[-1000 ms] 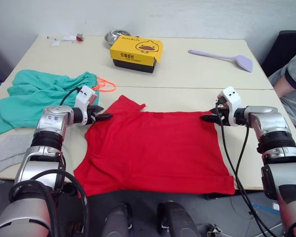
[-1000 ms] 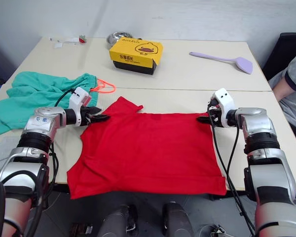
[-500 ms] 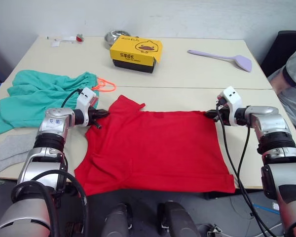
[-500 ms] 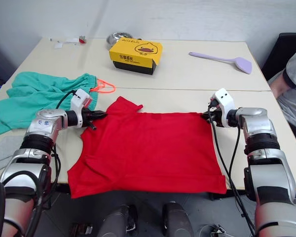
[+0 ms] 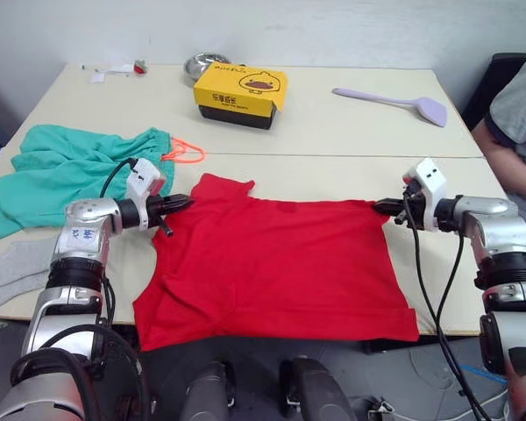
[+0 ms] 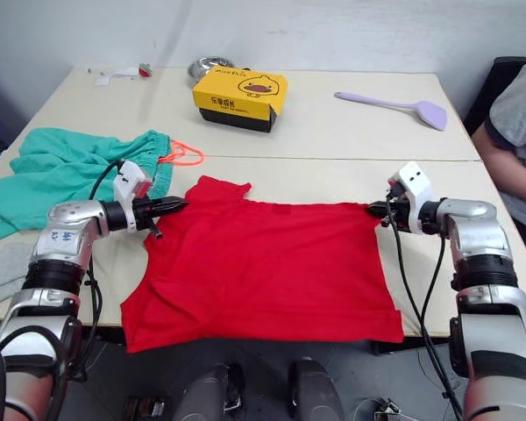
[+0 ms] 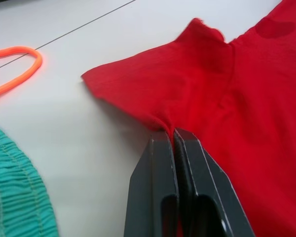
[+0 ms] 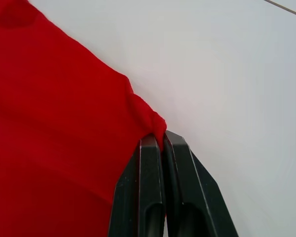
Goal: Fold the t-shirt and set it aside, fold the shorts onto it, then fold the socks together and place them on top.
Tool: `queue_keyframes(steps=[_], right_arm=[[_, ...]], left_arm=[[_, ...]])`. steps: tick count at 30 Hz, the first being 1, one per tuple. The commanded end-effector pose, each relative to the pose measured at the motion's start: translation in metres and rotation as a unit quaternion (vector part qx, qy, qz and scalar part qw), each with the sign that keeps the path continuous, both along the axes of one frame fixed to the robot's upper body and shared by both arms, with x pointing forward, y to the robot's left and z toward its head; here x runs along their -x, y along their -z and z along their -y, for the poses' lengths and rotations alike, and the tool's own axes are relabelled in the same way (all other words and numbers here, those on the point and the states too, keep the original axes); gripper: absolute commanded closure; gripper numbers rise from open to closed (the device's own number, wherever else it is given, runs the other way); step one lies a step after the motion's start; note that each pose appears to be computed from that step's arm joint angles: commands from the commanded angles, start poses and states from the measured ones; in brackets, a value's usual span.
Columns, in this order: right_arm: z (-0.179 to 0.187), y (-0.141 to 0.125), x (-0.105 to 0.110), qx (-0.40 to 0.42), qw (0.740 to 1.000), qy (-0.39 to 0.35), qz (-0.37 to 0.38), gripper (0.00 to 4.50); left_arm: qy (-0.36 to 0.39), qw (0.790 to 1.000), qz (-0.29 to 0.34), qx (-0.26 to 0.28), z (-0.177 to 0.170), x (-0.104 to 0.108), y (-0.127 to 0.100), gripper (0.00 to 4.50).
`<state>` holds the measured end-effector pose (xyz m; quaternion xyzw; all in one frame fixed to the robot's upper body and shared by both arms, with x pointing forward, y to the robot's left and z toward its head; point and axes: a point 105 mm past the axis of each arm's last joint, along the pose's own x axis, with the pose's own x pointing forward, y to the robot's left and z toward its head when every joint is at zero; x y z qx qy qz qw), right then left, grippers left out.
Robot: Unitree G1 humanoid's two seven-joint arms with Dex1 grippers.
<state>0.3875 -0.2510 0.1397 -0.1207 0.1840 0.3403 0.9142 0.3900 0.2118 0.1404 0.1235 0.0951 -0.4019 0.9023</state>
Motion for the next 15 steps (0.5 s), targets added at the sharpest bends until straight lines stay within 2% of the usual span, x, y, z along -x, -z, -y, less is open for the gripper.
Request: queue_keyframes(steps=[1, 5, 15], right_arm=[[0.006, -0.024, 0.007, -0.014, 0.999, -0.010, 0.041, 4.50], [0.009, -0.025, 0.014, -0.019, 0.998, -0.014, 0.058, 4.50], [-0.001, -0.038, 0.017, -0.057, 0.984, -0.049, 0.162, 4.50]], left_arm=[[0.008, 0.999, 0.042, 0.005, -0.003, 0.007, -0.019, 4.48], [0.003, 0.999, 0.054, 0.009, -0.006, 0.012, -0.018, 4.48], [-0.022, 0.995, 0.096, 0.028, -0.017, 0.011, -0.027, 4.48]])
